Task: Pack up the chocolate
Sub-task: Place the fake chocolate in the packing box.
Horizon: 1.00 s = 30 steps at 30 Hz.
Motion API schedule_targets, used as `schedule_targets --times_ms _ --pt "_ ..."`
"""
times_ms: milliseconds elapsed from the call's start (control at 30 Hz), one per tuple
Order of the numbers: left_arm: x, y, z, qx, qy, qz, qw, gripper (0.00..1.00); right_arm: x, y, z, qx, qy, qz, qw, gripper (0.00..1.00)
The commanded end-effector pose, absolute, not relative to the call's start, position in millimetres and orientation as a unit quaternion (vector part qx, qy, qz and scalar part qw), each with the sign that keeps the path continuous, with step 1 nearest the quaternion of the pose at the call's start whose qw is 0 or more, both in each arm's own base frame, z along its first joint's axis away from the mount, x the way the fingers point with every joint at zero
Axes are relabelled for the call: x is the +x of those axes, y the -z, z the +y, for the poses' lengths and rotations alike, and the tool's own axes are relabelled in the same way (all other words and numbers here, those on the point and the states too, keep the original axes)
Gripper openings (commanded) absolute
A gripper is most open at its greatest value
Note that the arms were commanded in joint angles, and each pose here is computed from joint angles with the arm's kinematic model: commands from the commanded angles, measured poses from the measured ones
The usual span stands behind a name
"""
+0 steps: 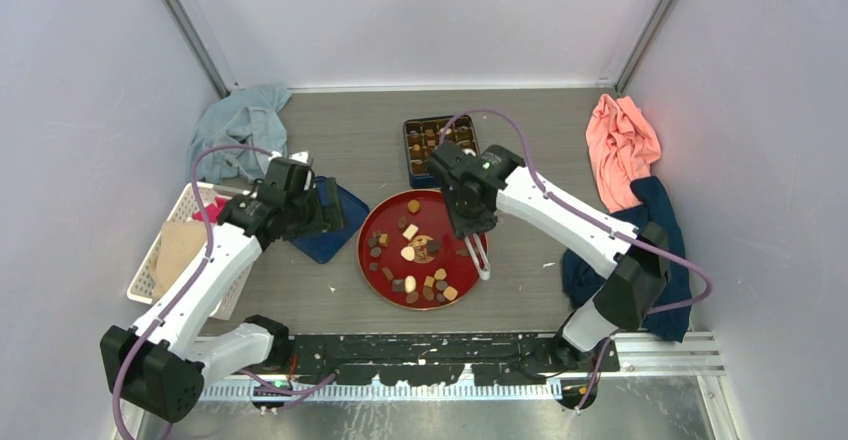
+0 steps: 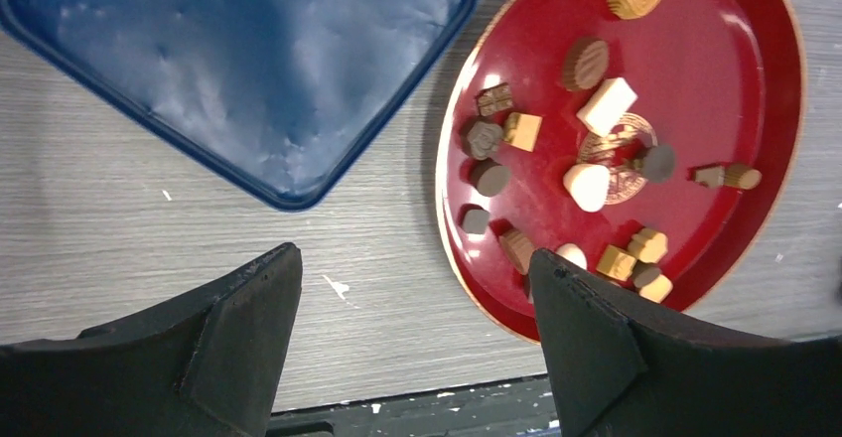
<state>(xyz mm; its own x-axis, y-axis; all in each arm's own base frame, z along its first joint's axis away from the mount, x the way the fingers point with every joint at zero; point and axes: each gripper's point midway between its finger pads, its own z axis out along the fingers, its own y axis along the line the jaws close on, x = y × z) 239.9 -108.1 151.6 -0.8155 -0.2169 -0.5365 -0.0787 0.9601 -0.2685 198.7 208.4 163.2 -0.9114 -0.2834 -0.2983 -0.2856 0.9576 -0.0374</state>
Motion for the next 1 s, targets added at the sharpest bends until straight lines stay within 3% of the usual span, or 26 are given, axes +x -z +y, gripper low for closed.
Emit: schedule_targets --times_ms 0,200,967 --pt "245 -181 -123 -0.073 0.164 0.935 0.305 0.85 240 -188 190 -0.077 0.010 0.979 0.188 0.01" --pt "261 -180 -132 -0.077 0.173 0.933 0.307 0.85 278 -199 167 -0.028 -0.008 0.981 0.192 0.01" --pt "284 -203 -127 0.013 0.149 0.909 0.388 0.87 380 -167 208 -0.012 -0.073 0.983 0.165 0.01"
